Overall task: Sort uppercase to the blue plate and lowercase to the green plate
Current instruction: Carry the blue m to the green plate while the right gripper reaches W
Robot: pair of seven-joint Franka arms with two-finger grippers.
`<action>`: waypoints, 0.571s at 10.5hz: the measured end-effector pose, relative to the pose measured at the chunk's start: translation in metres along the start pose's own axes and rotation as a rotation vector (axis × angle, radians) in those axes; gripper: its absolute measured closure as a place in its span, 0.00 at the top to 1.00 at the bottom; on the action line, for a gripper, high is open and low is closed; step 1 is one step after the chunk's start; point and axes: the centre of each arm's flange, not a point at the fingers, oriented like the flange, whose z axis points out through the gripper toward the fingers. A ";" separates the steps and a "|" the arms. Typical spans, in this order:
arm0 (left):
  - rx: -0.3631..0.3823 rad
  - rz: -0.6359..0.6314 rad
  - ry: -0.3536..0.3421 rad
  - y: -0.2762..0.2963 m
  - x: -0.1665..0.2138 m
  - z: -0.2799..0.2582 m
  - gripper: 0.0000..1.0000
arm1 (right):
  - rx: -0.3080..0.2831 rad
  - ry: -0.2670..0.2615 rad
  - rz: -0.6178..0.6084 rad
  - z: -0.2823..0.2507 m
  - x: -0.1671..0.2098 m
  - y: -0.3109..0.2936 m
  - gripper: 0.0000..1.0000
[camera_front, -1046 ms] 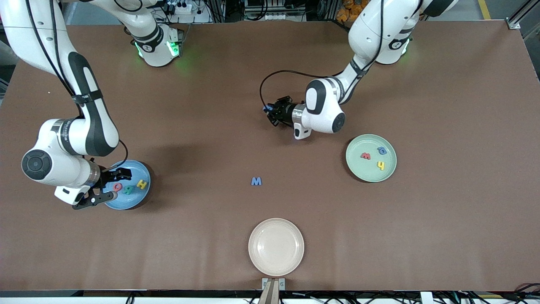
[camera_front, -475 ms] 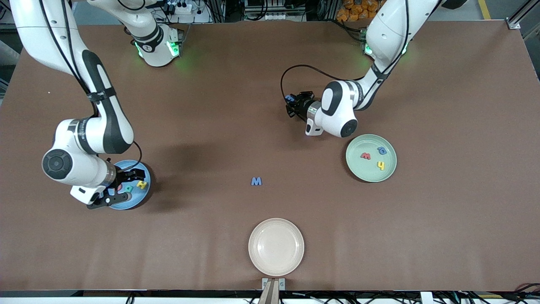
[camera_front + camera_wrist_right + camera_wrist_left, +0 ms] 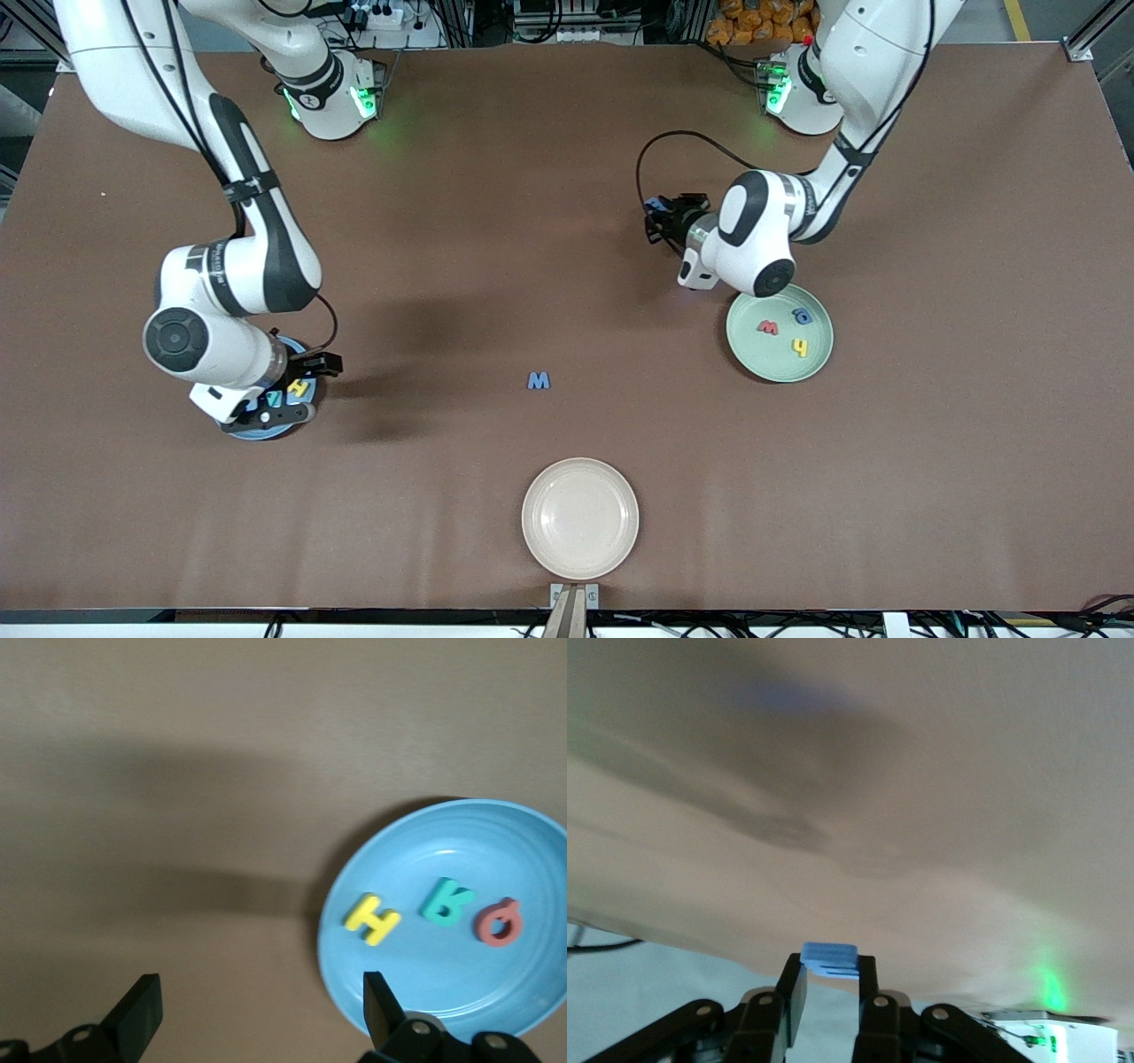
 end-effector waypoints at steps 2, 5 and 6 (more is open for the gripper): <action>0.064 0.048 0.029 -0.025 0.009 -0.028 0.28 | 0.062 0.003 0.030 -0.002 0.000 -0.028 1.00; 0.115 0.075 0.120 -0.059 0.026 -0.073 0.28 | 0.075 0.035 0.010 -0.015 0.003 -0.090 1.00; 0.125 0.097 0.153 -0.068 0.032 -0.087 0.28 | 0.076 0.041 0.014 -0.016 0.004 -0.105 1.00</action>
